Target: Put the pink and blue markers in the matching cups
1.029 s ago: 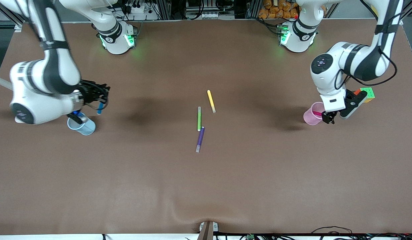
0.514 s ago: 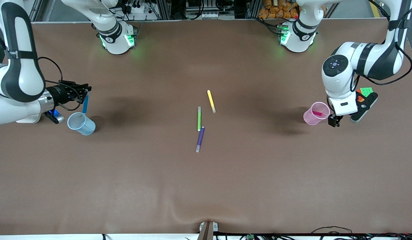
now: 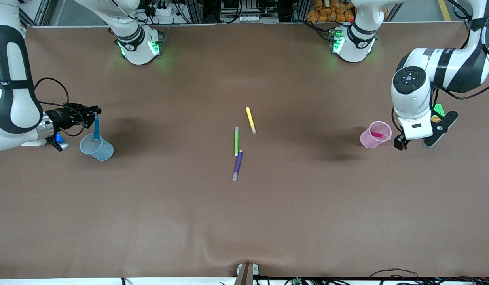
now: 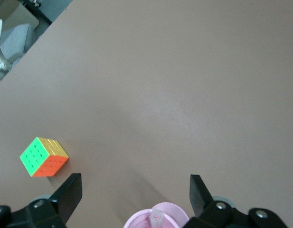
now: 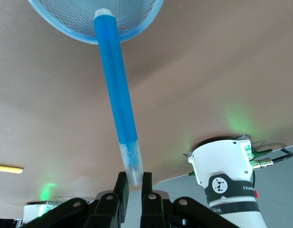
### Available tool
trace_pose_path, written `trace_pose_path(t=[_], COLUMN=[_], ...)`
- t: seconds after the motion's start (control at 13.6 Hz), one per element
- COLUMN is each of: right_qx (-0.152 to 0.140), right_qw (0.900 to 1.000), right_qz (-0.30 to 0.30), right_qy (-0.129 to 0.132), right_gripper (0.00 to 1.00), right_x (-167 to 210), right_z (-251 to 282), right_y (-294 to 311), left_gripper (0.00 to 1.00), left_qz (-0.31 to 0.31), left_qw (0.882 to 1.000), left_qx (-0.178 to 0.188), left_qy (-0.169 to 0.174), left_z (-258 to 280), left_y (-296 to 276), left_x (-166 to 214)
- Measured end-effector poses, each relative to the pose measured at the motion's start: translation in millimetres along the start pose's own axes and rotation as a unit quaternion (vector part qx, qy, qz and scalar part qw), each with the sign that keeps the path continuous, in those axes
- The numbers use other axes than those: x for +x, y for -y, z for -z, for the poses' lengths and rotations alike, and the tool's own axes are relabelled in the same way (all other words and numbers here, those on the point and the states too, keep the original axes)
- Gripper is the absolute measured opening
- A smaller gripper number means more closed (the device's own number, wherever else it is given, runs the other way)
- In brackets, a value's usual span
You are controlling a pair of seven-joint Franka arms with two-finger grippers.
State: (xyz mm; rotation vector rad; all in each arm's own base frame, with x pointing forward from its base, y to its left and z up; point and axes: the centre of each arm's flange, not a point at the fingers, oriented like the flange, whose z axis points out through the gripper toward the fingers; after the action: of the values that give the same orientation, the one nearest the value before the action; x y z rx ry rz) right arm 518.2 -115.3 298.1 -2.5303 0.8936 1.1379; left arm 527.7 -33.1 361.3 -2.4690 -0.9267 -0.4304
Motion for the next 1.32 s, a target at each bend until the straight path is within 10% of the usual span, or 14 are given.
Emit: trace_pose_path(t=[0.96,1.32], right_qx=[0.016,0.017], right_qw=[1.000,1.000], right_qz=[0.014,0.017], right_qy=[-0.004,-0.011], right_gripper=[0.16,0.66], right_x=[43.7,43.9], right_z=[4.3,17.4], right_y=[-17.2,-14.7], left_gripper=[1.00,1.00], left_qz=[-0.085,-0.118], left_qw=[0.992,0.986], left_qx=[-0.029,-0.052], left_qy=[0.087,0.109], left_z=[108.1,132.6], left_y=[18.9,27.5], left_x=[89.5,104.8])
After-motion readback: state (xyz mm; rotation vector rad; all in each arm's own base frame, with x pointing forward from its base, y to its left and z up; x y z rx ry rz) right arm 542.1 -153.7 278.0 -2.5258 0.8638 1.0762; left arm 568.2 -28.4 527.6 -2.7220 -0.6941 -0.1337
